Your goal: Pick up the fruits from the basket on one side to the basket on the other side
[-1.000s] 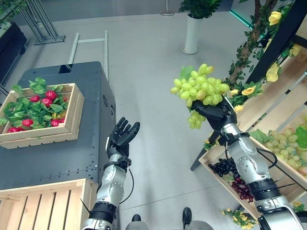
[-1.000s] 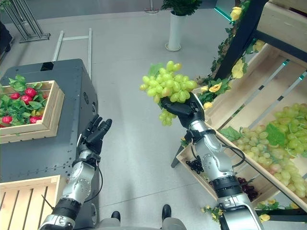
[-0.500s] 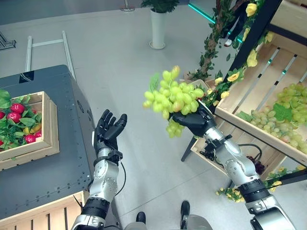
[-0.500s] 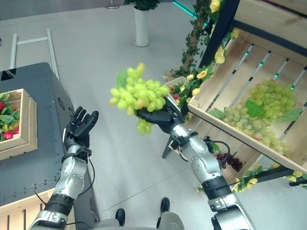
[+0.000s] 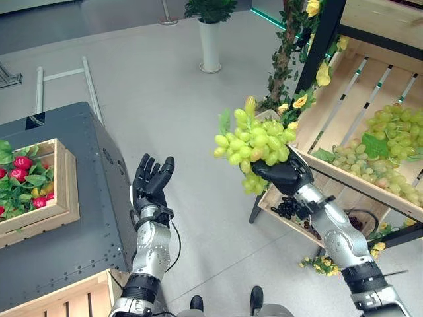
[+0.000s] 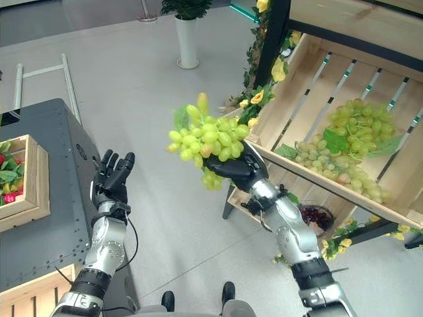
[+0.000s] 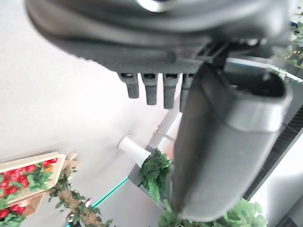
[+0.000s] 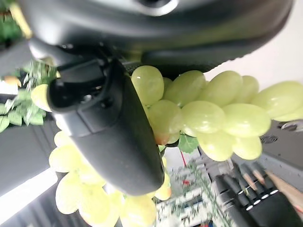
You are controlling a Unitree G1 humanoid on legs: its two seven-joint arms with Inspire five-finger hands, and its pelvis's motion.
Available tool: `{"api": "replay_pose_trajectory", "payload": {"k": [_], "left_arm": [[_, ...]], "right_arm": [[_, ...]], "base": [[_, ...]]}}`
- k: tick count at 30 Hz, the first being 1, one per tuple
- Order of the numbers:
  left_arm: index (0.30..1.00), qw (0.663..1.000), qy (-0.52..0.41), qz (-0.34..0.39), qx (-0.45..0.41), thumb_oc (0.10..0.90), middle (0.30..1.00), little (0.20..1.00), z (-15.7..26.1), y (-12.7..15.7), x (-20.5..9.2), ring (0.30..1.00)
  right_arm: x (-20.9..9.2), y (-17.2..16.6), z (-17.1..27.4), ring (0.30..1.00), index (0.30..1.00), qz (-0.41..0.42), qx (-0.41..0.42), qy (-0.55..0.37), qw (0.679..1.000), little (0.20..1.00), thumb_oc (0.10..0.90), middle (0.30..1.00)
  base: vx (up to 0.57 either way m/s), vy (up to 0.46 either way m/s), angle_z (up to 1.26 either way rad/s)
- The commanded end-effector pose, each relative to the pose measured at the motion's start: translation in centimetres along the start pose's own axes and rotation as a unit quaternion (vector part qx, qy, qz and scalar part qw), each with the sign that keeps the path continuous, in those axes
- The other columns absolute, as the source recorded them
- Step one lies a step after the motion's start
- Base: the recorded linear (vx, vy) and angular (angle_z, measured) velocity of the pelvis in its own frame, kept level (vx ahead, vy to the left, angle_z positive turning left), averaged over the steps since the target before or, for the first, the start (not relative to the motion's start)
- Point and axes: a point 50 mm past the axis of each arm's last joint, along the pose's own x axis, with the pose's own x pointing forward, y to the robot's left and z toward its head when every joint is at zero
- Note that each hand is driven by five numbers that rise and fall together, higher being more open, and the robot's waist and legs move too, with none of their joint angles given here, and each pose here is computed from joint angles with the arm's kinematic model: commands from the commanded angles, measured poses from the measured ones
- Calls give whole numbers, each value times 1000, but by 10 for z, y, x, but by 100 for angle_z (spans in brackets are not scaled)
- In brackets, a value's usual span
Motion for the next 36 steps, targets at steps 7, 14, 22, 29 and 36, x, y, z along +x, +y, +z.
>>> {"api": "replay_pose_trajectory", "payload": {"k": [7, 14, 22, 29, 36], "left_arm": [[900, 995, -94, -20, 26, 800, 900, 900, 34, 7, 4, 900], [900, 996, -78, -29, 35, 800, 900, 900, 27, 7, 2, 900], [900, 996, -61, -46, 43, 800, 900, 900, 20, 2, 4, 900], [900, 997, -40, -56, 40, 800, 900, 900, 10, -2, 3, 900], [900, 995, -21, -80, 51, 800, 900, 900, 5, -4, 1, 900]], "right_arm": [[-15, 14, 47, 300, 300, 66, 20, -159, 985, 300, 400, 300], [-21, 15, 44, 300, 300, 65, 37, -163, 984, 300, 400, 300], [-22, 6, 68, 300, 300, 16, 73, -237, 969, 300, 400, 300], [-17, -13, 97, 300, 300, -74, 51, -277, 957, 300, 400, 300], [-16, -40, 123, 300, 300, -156, 13, -290, 944, 300, 400, 300]], "base": [[9, 8, -14], [5, -2, -13], [-7, 0, -4], [-4, 10, -7], [0, 0, 0]]}}
